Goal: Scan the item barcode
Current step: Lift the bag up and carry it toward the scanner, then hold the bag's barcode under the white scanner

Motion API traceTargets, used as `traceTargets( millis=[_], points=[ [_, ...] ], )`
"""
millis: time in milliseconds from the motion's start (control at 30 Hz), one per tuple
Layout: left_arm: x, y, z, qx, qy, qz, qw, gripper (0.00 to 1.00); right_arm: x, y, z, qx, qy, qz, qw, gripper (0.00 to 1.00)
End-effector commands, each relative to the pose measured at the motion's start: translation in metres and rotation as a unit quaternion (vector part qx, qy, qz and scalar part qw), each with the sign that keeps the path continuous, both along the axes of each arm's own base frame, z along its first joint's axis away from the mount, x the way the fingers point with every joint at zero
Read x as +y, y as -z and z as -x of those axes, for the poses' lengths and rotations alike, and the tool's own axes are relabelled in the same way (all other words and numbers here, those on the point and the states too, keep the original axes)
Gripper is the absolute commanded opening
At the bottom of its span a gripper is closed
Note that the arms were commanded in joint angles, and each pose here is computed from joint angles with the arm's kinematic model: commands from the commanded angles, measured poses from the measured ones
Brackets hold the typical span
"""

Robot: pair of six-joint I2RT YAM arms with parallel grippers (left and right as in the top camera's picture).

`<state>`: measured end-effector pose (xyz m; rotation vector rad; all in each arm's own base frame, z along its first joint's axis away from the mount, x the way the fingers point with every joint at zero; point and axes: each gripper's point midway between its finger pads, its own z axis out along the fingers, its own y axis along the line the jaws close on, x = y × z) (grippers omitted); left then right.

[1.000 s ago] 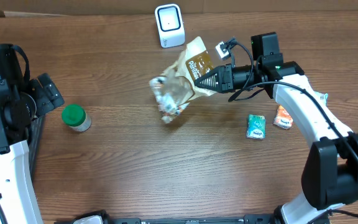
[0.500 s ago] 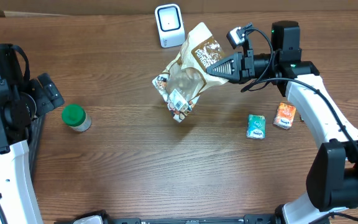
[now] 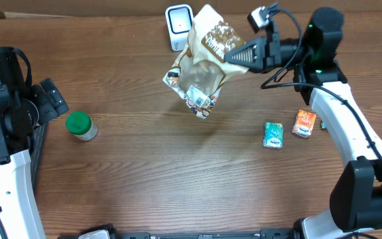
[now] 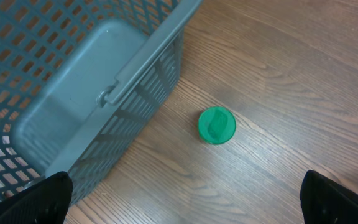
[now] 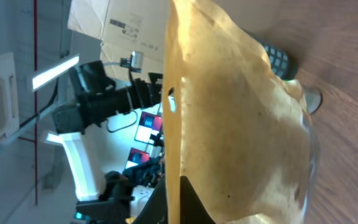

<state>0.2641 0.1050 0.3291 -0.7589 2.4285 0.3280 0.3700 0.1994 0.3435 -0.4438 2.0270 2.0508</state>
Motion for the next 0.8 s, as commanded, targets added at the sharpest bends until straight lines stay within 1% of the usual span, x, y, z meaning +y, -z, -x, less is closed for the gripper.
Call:
traceTargets(
  millis=[0,67,200,267,333,467,567,667,767],
  points=[
    [0.002,-0.005,0.003,-0.01,-0.011,0.0,1.0,1.0,-0.023,-0.028,-0.008,0.101,0.045,-0.004,0.994,0.04],
    [0.002,-0.005,0.003,-0.01,-0.011,0.0,1.0,1.0,-0.036,-0.033,-0.014,0.106,0.066,-0.01,0.992,0.04],
    [0.002,-0.005,0.003,-0.01,-0.011,0.0,1.0,1.0,-0.049,-0.034,-0.018,0.096,0.08,-0.01,0.992,0.04],
    [0.002,-0.005,0.003,-0.01,-0.011,0.0,1.0,1.0,-0.049,-0.034,-0.017,0.079,0.078,-0.009,0.994,0.04],
    [0.002,-0.005,0.003,-0.01,-0.011,0.0,1.0,1.0,-0.048,-0.035,-0.015,0.031,0.074,-0.007,0.997,0.04],
    [0.002,-0.005,0.003,-0.01,-0.011,0.0,1.0,0.99,-0.034,-0.034,-0.008,-0.031,0.05,-0.004,0.998,0.04],
    [0.002,-0.005,0.003,-0.01,-0.011,0.0,1.0,1.0,-0.012,-0.032,0.001,-0.069,0.024,-0.007,0.997,0.04],
    [0.002,-0.005,0.003,-0.01,-0.011,0.0,1.0,1.0,0.008,-0.021,0.0,-0.082,0.016,-0.01,0.996,0.04],
    [0.002,-0.005,0.003,-0.01,-0.011,0.0,1.0,1.0,0.02,0.001,-0.012,-0.063,0.046,0.003,0.997,0.04]
  ],
)
